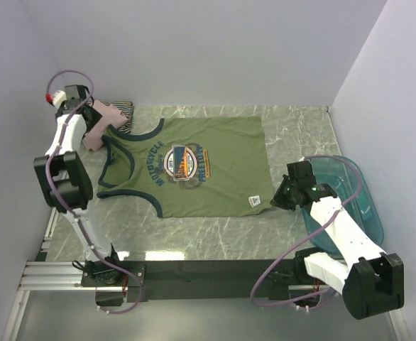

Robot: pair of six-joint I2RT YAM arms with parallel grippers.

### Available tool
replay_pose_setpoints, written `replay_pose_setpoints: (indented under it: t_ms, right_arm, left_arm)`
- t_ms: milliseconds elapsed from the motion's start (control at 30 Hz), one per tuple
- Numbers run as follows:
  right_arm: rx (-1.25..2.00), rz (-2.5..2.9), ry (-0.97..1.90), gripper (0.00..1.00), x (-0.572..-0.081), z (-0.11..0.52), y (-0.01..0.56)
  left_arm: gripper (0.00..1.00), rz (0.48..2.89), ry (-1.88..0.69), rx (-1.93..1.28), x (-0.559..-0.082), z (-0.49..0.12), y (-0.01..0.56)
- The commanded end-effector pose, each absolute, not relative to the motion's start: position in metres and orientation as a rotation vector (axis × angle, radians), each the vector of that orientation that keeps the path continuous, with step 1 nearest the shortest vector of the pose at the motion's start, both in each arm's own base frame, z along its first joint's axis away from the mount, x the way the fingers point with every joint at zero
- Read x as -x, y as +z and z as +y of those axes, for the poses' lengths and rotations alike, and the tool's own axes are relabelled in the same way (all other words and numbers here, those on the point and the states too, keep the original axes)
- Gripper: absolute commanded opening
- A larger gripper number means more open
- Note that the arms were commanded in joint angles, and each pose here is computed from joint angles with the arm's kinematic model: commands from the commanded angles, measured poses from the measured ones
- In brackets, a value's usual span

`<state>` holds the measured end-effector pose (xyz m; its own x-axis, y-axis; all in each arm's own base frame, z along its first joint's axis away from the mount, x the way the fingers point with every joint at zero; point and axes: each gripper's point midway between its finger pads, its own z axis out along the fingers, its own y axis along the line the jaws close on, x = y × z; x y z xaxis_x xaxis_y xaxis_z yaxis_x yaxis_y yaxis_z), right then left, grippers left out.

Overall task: Fold and stack the tank tops
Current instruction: Flatten the tank top out

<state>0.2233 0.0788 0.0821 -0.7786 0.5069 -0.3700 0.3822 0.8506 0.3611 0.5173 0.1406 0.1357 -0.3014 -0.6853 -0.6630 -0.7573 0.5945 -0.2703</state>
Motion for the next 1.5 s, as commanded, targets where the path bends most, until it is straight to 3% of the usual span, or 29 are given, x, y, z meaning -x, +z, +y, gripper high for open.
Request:
replay_pose_setpoints:
  t_ms: [0, 133, 233, 333, 433, 533, 767, 967, 1467]
  right_arm:
    - [-0.683, 2.480, 0.337, 0.12, -0.242, 0.075, 0.089]
    - [-0.701, 2.473, 0.303, 0.18, -0.238, 0.069, 0.079]
    - [-0.694, 2.491, 0.296, 0.18, -0.234, 0.068, 0.070]
    - [-0.702, 2.508, 0.301, 0.18, -0.232, 0.067, 0.061]
    - [-0.708, 2.507, 0.289, 0.18, -0.229, 0.062, 0.055]
    - [-0.691, 2.490, 0.326, 0.17, -0.231, 0.066, 0.060]
    - [-0.532, 2.433, 0.369, 0.17, -0.254, 0.093, 0.084]
    - [-0.381, 2.445, 0.451, 0.22, -0.265, 0.134, 0.085]
    - [-0.508, 2.627, 0.293, 0.22, -0.260, 0.131, 0.003]
  left_arm:
    - [0.71, 1.851, 0.239, 1.339, -0.474, 0.164, 0.190]
    - [0.63, 1.861, 0.122, 1.418, -0.445, 0.143, 0.180]
    - [0.48, 1.913, 0.057, 1.441, -0.418, 0.125, 0.150]
    - [0.27, 2.007, 0.022, 1.444, -0.398, 0.110, 0.118]
    - [0.21, 2.094, -0.042, 1.471, -0.384, 0.092, 0.090]
    - [0.23, 2.122, -0.101, 1.458, -0.376, 0.081, 0.072]
    - [0.27, 2.098, -0.374, 1.126, -0.431, 0.046, 0.118]
    - [0.29, 2.268, -0.431, 1.010, -0.450, 0.018, 0.083]
    - [0.29, 2.207, 0.114, 1.356, -0.425, 0.106, 0.032]
